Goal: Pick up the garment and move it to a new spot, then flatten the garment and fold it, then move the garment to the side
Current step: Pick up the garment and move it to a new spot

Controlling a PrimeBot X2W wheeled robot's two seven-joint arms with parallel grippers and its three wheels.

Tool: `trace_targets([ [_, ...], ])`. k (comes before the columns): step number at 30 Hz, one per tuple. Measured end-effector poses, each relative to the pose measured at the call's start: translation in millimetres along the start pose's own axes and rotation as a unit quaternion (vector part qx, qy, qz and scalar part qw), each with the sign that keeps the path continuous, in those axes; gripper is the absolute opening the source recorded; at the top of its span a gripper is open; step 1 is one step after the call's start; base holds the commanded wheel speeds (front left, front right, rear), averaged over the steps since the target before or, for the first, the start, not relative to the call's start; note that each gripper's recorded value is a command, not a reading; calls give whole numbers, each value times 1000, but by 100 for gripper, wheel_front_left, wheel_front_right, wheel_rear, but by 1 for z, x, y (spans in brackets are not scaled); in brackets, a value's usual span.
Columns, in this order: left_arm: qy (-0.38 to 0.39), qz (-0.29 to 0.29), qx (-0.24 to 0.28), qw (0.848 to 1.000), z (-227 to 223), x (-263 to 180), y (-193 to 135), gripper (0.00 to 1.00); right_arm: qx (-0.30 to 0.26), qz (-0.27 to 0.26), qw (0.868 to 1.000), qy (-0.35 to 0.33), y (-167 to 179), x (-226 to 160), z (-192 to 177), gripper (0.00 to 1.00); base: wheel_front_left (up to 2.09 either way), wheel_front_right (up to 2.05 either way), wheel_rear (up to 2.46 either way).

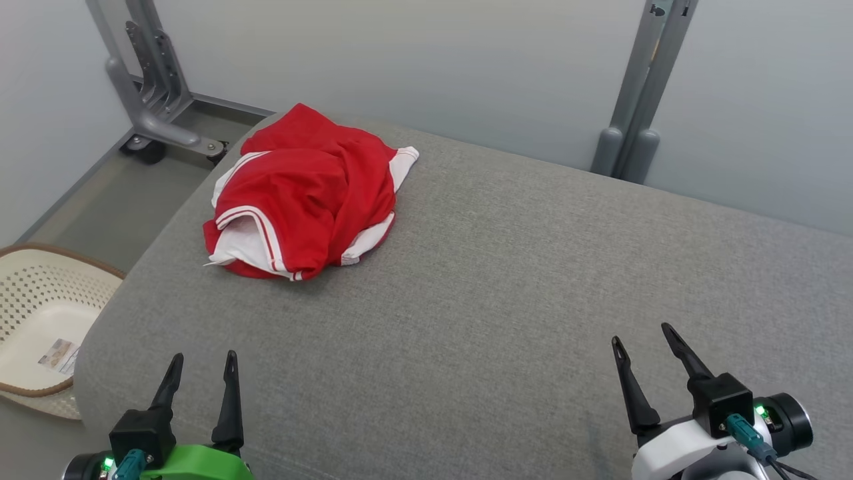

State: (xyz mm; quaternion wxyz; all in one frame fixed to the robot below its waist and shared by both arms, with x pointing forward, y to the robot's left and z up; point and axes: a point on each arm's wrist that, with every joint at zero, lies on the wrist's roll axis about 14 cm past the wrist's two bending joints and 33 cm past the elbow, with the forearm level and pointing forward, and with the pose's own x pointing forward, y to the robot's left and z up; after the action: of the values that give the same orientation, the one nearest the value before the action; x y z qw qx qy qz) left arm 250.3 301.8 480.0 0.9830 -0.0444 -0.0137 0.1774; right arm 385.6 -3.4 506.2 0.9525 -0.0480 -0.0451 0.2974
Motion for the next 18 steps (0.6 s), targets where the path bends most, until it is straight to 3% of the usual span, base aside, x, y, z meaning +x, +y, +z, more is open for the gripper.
trace_targets([
  [7, -6, 21, -6, 1000, 2, -11, 12, 100, -3, 21, 1000, -6, 14, 6, 5, 100, 0, 0, 0],
  [18, -28, 7, -14, 999, 19, 12, -2, 100, -6, 18, 999, -29, 3, 19, 16, 100, 0, 0, 0],
])
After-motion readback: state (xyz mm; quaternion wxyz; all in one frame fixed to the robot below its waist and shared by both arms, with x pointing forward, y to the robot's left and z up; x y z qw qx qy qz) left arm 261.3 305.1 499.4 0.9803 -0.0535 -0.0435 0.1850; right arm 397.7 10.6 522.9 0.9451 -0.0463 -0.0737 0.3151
